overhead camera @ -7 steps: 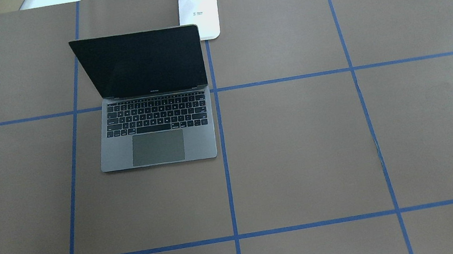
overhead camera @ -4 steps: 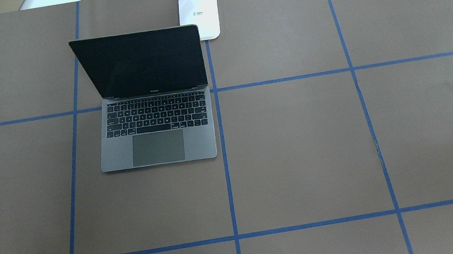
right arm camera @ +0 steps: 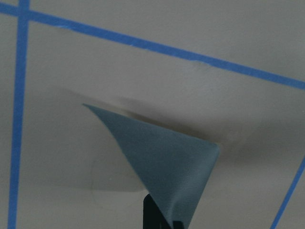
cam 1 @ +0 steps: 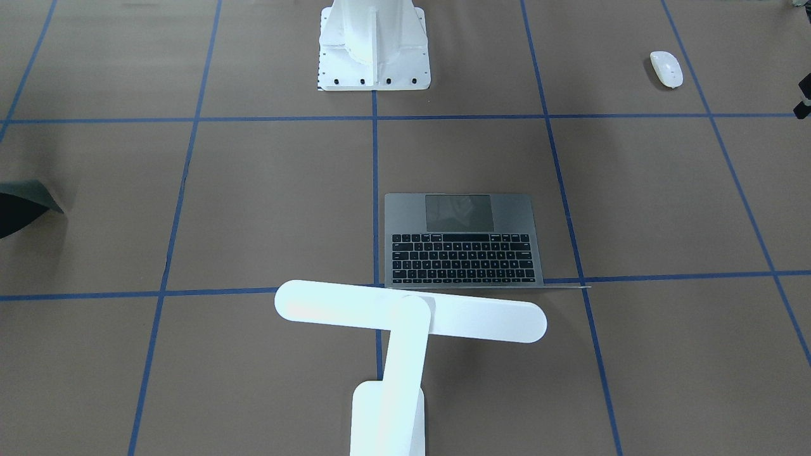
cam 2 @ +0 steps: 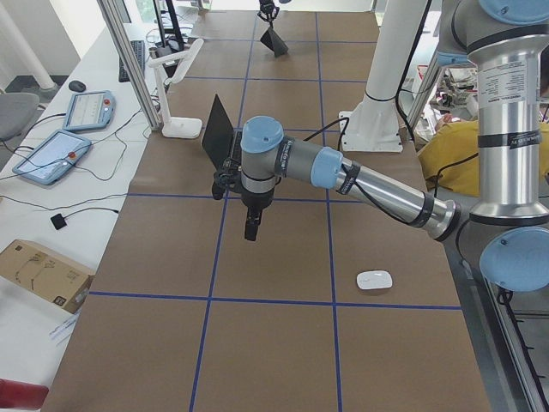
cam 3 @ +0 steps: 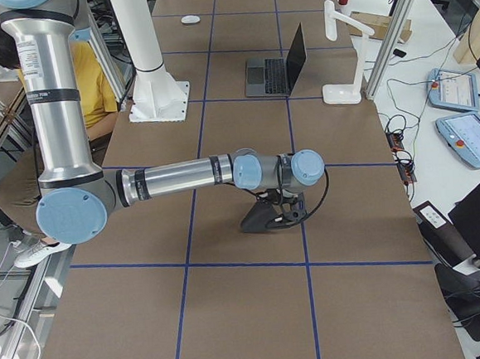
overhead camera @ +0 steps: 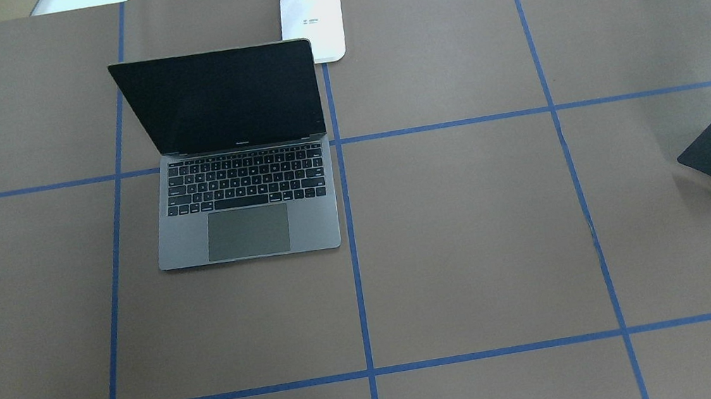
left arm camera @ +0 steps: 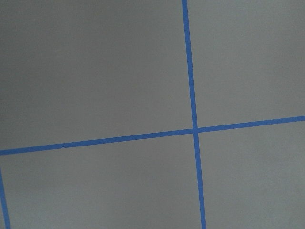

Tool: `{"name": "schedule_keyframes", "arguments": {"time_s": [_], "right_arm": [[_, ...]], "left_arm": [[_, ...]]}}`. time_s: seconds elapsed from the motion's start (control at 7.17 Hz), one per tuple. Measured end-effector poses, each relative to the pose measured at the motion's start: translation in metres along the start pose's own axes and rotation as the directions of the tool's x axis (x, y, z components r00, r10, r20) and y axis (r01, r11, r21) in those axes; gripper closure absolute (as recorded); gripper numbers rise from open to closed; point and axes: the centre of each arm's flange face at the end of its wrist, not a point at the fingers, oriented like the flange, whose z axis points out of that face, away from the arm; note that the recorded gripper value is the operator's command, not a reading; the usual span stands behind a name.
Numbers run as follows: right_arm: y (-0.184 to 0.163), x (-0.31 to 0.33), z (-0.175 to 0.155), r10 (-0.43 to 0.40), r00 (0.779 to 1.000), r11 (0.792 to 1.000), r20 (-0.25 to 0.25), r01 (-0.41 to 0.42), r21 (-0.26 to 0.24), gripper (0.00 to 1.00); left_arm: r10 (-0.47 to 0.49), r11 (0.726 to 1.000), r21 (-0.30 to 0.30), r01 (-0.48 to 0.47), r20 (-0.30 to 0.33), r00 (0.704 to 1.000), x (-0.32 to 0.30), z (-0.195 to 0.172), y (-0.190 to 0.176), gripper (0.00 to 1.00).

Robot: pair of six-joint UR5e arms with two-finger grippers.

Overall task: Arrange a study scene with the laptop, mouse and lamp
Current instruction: 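Lower the mouse pad with the right gripper beside the laptop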

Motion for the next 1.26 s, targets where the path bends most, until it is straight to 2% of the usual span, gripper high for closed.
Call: {"name": "schedule_keyframes", "arguments": {"time_s": [0.42,0.7,0.98,1.26], "right_arm": [[0.115,-0.076,0.012,0.016,1.0,1.0,-0.015,-0.016,0.0,1.0],[0.179,-0.109,0.028,-0.024,0.999,1.0,-0.036,0.024,-0.007,1.0],[0.243,-0.128,0.036,-0.09,0.996,0.996,-0.019,0.091,0.017,1.0],[0.305,-0.13,0.067,-0.134,0.991,0.99,0.021,0.133,0.038,1.0]], "left_arm": [[-0.006,1.0,-0.005,0.006,0.001,1.0,-0.003,0.003,-0.001,0.0],[-0.012,1.0,-0.01,0.012,0.002,1.0,-0.005,0.006,-0.001,0.0],[-0.016,1.0,-0.015,0.016,0.003,1.0,-0.007,0.009,-0.002,0.0],[-0.019,1.0,-0.016,0.019,0.003,1.0,-0.009,0.009,-0.001,0.0]]}}
